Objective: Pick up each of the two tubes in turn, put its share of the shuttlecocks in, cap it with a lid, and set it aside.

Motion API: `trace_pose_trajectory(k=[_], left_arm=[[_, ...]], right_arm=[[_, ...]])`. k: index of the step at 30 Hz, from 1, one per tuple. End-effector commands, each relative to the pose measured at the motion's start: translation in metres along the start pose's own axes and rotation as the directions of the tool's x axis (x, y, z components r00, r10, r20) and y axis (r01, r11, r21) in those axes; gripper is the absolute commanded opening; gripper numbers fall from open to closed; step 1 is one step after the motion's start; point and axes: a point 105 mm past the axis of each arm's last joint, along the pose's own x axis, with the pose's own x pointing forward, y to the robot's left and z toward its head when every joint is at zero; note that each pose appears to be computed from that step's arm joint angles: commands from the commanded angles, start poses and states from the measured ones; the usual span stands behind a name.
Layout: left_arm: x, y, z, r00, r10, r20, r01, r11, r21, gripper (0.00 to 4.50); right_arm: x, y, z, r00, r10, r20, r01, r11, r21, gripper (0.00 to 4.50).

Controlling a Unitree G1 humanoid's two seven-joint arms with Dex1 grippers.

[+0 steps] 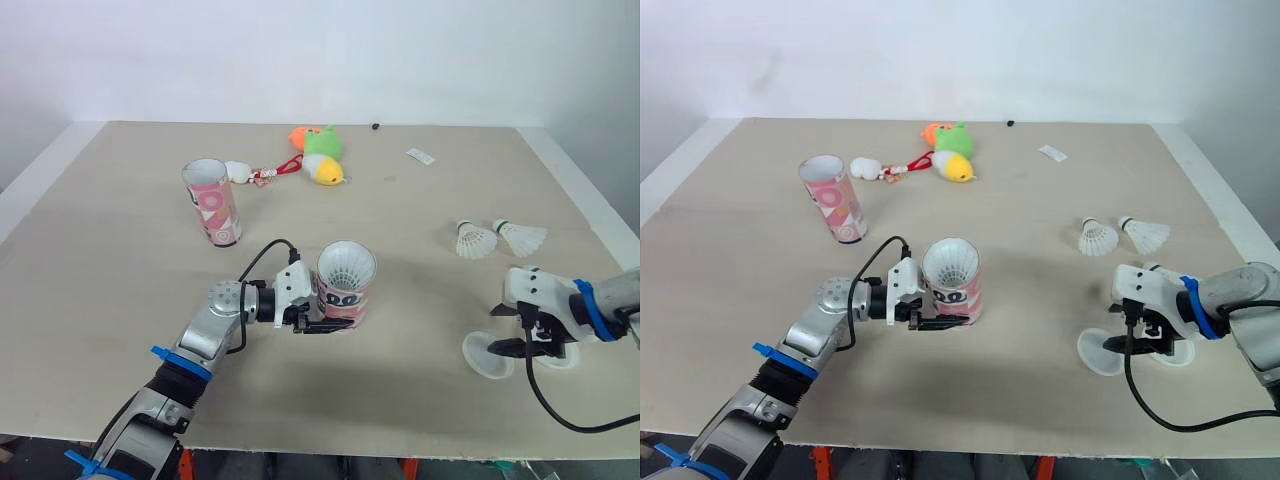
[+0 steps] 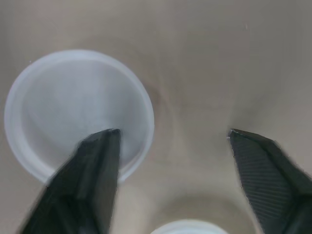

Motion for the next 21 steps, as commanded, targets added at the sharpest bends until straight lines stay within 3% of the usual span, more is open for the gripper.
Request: trace_pose_trajectory(k=[1, 4, 5, 13, 21], left_arm=[[-0.002, 0.001, 0.019, 0.998, -0.014, 0.059, 0.014, 1.0, 0.003, 2.97], [-0.005, -0.001, 0.019, 0.998, -0.045, 0.038, 0.046, 0.998, -0.034, 2.97], [-0.006, -0.002, 0.018, 0.998, -0.05, 0.03, 0.051, 0.998, -0.047, 2.97], [-0.007, -0.005, 0.014, 0.997, -0.072, 0.006, 0.073, 0.992, -0.106, 2.97], [-0.007, -0.007, 0.004, 0.993, -0.111, -0.033, 0.106, 0.987, -0.122, 2.97]], right_arm=[[0.003, -0.001, 0.009, 1.0, 0.01, 0.004, -0.01, 0.999, -0.041, 1.69], [0.006, -0.001, 0.021, 0.999, 0.036, 0.02, -0.034, 0.996, -0.084, 0.25], [0.007, -0.001, 0.025, 0.999, 0.045, 0.025, -0.043, 0.995, -0.094, 0.08], [0.001, 0.002, 0.058, 0.991, 0.092, 0.097, -0.075, 0.983, -0.166, 0.08], [-0.052, 0.006, 0.115, 0.945, 0.126, 0.302, -0.049, 0.967, -0.251, 0.08]])
